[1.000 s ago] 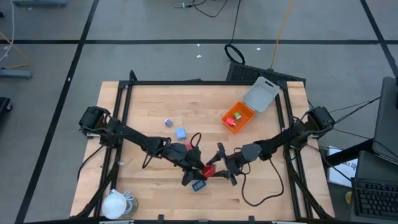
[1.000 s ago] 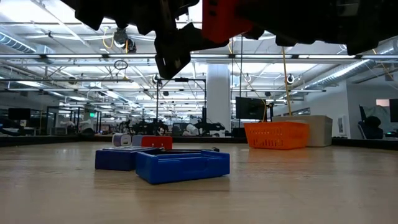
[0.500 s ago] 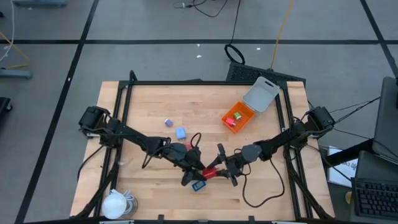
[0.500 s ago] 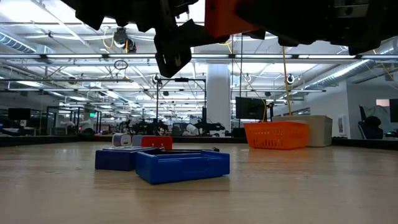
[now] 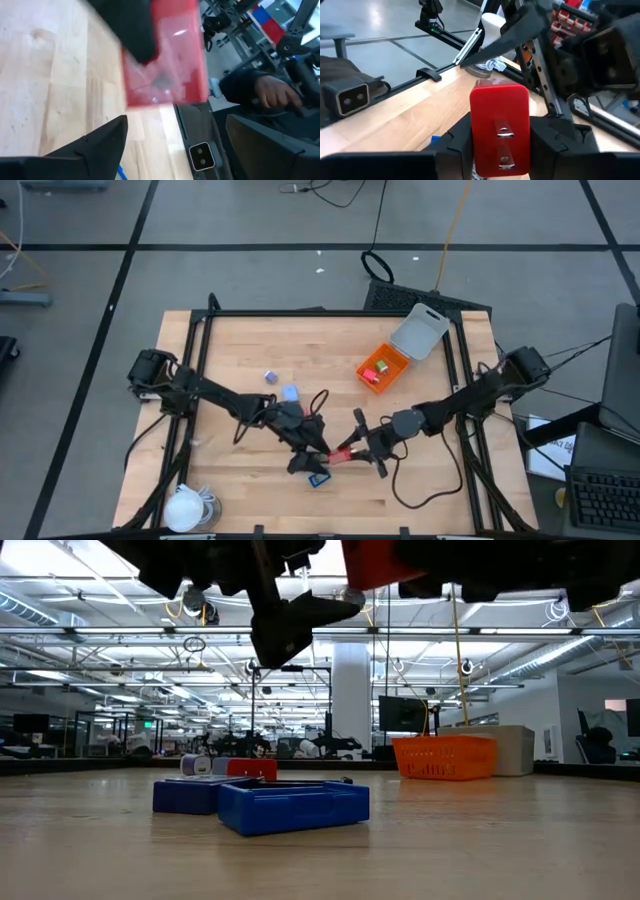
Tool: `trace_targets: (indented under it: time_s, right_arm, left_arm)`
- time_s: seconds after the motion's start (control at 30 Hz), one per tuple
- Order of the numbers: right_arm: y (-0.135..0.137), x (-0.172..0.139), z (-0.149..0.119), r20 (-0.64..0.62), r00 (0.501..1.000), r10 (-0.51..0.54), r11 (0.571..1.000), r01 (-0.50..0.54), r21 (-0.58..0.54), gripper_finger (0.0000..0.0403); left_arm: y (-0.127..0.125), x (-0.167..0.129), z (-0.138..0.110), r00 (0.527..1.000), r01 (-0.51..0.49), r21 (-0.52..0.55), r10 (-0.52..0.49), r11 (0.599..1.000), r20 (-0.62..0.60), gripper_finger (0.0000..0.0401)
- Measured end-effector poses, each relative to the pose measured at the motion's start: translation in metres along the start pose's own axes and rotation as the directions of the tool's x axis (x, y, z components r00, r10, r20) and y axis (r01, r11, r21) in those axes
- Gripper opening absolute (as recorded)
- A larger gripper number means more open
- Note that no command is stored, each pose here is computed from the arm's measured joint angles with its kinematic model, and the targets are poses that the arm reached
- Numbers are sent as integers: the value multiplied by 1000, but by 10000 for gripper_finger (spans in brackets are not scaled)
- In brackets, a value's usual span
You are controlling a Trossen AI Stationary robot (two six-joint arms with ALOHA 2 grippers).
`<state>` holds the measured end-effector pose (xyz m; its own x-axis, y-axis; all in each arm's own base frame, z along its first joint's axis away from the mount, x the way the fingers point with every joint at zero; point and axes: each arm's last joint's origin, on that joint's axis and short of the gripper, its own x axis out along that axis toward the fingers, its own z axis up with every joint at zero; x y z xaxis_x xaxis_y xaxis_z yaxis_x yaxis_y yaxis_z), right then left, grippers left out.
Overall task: Pick & Place Office items
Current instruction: Put the left red charger adapter into the orange bin
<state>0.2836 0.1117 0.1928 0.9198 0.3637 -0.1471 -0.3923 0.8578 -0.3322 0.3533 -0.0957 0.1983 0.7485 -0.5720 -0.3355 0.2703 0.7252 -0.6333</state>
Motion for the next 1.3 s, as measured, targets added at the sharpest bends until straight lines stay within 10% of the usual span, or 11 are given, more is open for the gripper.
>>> trace_targets:
  time_s: [0.5,0.8,1.3]
  right_arm:
    - [-7,-57,20,-119,992,38,970,-8,241,119]
    - [-7,-93,9,-49,997,-55,959,67,276,119]
    - [-5,-111,6,11,997,-75,957,69,281,119]
  left_arm:
    - [-1,-4,2,999,-35,294,28,955,26,357]
    - [-5,-61,3,978,-165,341,109,925,176,362]
    - [18,-142,-95,861,-397,285,246,872,444,363]
